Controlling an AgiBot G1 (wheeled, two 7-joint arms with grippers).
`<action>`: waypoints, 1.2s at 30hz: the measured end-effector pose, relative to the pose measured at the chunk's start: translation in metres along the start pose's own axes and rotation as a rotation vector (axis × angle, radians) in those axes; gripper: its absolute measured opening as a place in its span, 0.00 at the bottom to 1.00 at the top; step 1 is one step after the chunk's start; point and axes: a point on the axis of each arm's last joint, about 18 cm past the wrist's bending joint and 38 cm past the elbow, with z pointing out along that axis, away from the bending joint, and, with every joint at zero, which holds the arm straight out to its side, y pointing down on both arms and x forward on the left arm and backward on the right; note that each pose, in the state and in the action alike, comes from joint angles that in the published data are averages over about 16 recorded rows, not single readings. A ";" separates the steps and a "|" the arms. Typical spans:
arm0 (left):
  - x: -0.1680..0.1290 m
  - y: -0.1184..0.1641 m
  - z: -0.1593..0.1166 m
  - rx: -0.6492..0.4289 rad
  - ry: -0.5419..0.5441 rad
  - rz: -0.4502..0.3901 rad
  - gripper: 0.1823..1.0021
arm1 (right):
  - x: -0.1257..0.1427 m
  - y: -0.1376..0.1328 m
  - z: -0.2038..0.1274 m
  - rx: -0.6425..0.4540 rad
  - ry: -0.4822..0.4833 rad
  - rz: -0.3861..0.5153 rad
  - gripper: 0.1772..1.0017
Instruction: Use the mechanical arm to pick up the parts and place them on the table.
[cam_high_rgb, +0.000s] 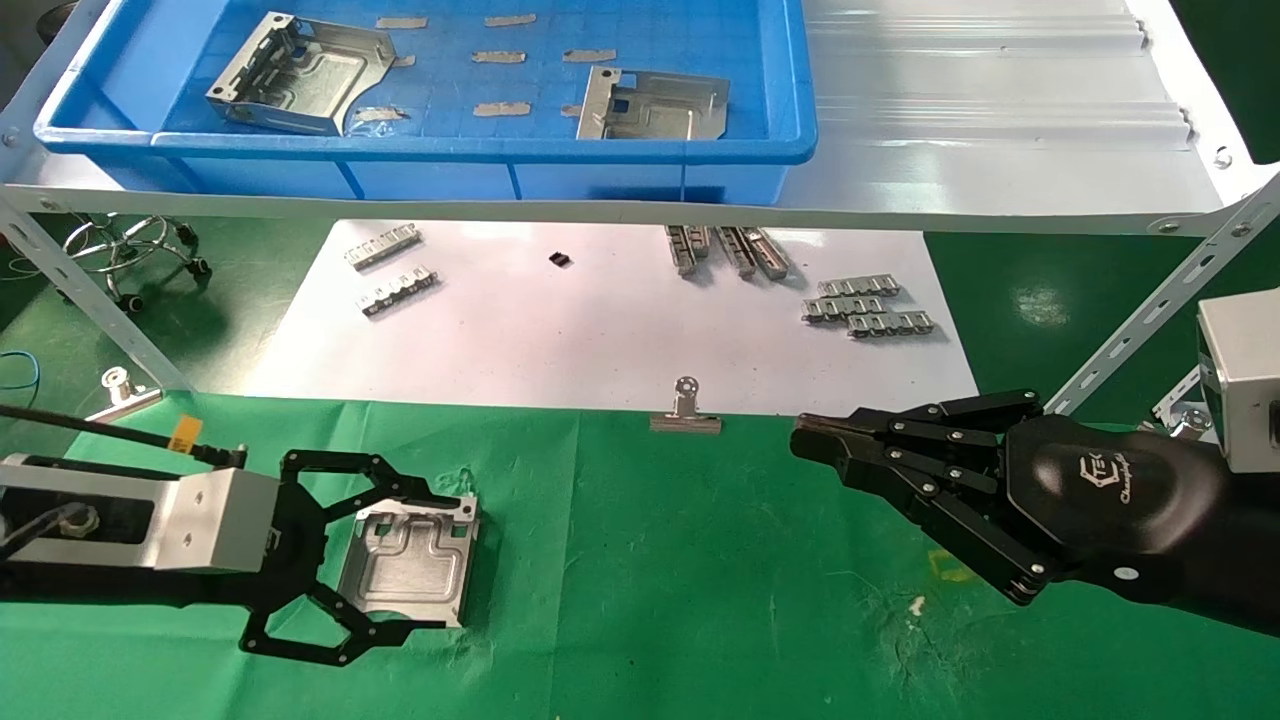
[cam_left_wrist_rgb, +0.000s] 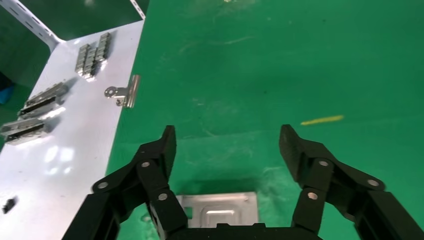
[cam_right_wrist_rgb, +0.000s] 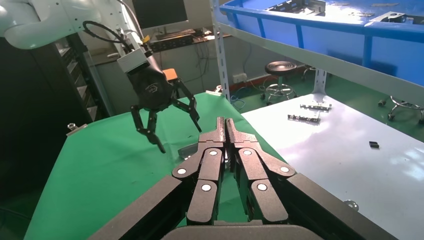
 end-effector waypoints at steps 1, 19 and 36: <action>0.001 -0.001 0.000 0.008 0.000 -0.008 0.60 | 0.000 0.000 0.000 0.000 0.000 0.000 0.03; 0.016 -0.029 -0.003 0.177 -0.033 -0.136 0.95 | 0.000 0.000 0.000 0.000 0.000 0.000 0.30; 0.032 -0.060 -0.014 0.342 -0.033 -0.251 1.00 | 0.000 0.000 0.000 0.000 0.000 0.000 0.74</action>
